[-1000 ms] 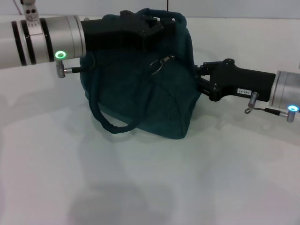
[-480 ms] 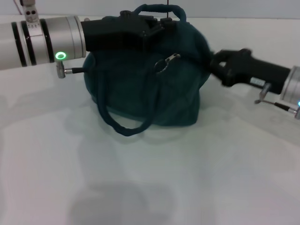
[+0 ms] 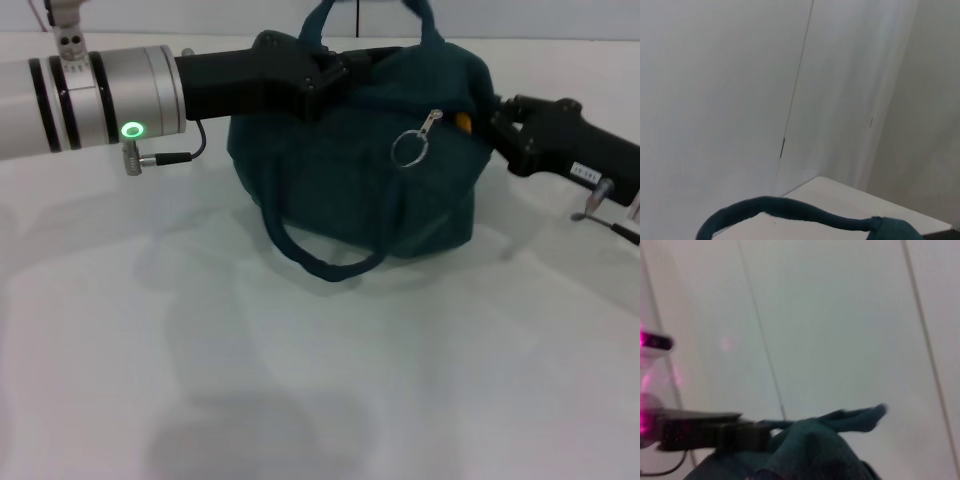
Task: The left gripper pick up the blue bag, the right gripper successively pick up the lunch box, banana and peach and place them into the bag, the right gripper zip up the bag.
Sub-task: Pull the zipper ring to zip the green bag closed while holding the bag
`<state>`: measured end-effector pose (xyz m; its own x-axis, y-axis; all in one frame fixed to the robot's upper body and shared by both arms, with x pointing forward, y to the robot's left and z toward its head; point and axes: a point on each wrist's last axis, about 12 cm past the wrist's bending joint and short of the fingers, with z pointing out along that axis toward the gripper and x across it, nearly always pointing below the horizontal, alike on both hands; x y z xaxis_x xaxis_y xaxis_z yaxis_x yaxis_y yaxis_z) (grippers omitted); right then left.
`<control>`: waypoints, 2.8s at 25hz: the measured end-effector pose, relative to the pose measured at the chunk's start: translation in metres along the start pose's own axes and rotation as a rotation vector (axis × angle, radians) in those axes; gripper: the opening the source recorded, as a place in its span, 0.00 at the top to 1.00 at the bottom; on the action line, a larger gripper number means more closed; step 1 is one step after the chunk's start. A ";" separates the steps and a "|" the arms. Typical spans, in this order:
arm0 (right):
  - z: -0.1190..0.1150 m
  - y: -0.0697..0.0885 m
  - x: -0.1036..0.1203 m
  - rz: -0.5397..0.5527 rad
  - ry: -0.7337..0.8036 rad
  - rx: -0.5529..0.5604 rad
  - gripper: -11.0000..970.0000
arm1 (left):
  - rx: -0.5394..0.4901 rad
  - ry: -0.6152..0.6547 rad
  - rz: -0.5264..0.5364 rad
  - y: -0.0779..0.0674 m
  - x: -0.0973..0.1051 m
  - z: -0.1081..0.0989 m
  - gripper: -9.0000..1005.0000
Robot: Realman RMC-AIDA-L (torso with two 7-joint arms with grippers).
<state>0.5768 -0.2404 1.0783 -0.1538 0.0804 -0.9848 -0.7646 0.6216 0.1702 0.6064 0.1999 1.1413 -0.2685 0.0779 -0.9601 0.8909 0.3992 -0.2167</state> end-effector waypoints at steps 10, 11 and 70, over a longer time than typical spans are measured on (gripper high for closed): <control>-0.025 -0.011 -0.009 0.123 -0.119 0.068 0.90 | 0.001 0.001 0.004 0.000 -0.001 0.002 0.99; -0.028 -0.012 -0.009 0.129 -0.130 0.076 0.90 | -0.004 0.001 0.005 0.001 -0.002 0.002 0.99; -0.086 -0.038 -0.015 0.287 -0.220 0.208 0.37 | -0.281 -0.225 -0.168 0.018 0.043 -0.019 0.71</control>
<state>0.5542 -0.3318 1.0900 -0.1879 0.4240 -0.8860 -0.5643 0.6917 0.4507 0.6043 0.2275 1.0995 -0.2876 -0.1994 -0.9368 0.6982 0.6259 -0.3476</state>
